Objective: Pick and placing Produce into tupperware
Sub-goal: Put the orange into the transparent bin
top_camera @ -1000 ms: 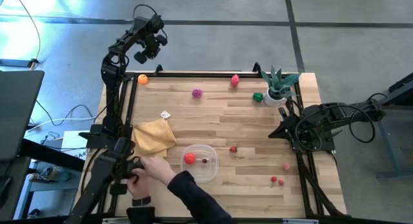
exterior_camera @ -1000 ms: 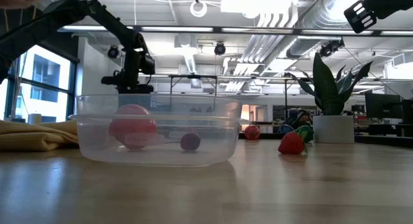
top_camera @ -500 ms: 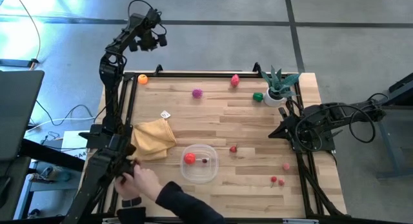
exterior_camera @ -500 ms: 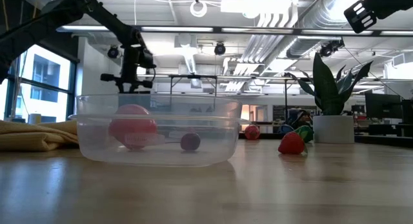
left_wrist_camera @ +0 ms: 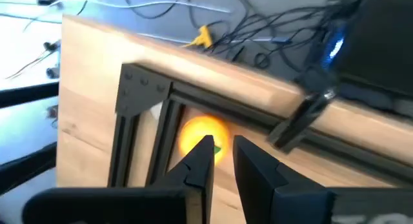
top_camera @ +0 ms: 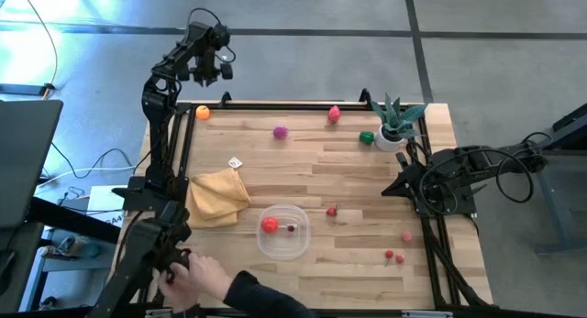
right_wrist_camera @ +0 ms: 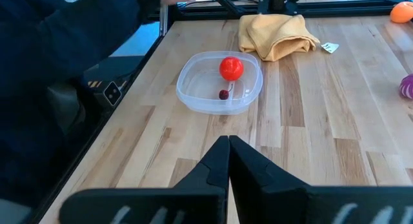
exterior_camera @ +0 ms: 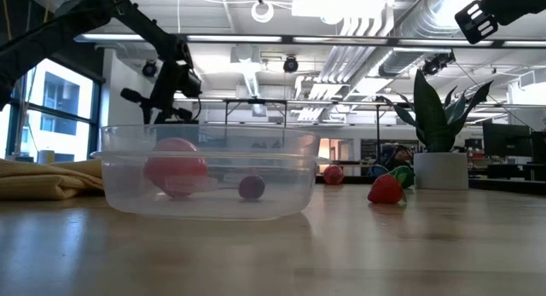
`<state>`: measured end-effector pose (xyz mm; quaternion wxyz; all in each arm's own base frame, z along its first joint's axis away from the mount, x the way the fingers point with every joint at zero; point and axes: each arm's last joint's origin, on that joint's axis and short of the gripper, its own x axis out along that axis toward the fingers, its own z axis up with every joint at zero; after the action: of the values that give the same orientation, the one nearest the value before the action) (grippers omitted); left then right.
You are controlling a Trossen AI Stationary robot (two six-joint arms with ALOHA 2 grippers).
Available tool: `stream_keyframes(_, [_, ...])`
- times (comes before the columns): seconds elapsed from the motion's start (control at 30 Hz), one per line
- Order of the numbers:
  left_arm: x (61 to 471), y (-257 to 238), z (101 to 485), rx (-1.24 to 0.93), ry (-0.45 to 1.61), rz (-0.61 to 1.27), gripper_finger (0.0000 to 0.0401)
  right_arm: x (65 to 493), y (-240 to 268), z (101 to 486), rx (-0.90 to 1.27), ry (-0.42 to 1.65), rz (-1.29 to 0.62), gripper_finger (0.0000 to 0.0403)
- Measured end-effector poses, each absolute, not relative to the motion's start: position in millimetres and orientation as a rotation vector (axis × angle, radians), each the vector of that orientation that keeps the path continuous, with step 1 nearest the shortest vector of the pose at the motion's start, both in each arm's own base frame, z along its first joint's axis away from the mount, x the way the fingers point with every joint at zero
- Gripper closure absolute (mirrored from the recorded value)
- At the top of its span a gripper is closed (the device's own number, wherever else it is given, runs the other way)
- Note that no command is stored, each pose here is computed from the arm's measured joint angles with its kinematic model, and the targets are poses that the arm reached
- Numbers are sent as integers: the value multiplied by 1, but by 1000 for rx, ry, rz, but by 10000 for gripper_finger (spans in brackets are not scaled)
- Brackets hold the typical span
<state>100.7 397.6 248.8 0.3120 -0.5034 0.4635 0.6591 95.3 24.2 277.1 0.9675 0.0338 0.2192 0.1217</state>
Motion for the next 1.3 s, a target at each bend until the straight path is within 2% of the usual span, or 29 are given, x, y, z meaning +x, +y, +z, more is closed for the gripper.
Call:
stream_keyframes(0.2, [104,395,240,-1292,1230,1896,395,95,24,277,68,443,245,402])
stream_keyframes(0.3, [103,395,239,-1283,1230,1902,394,95,24,277,70,443,244,402])
stream_keyframes(0.73, [121,394,224,-1227,1403,1666,400,95,24,277,68,443,242,402])
stream_keyframes(0.9, [129,398,198,-1235,1528,1507,400,95,24,277,68,443,242,402])
stream_keyframes(1.07, [138,399,183,-1128,1644,1452,401,95,24,277,68,443,242,402])
stream_keyframes(1.3, [137,399,180,-1109,1663,1471,401,95,24,277,68,443,242,402])
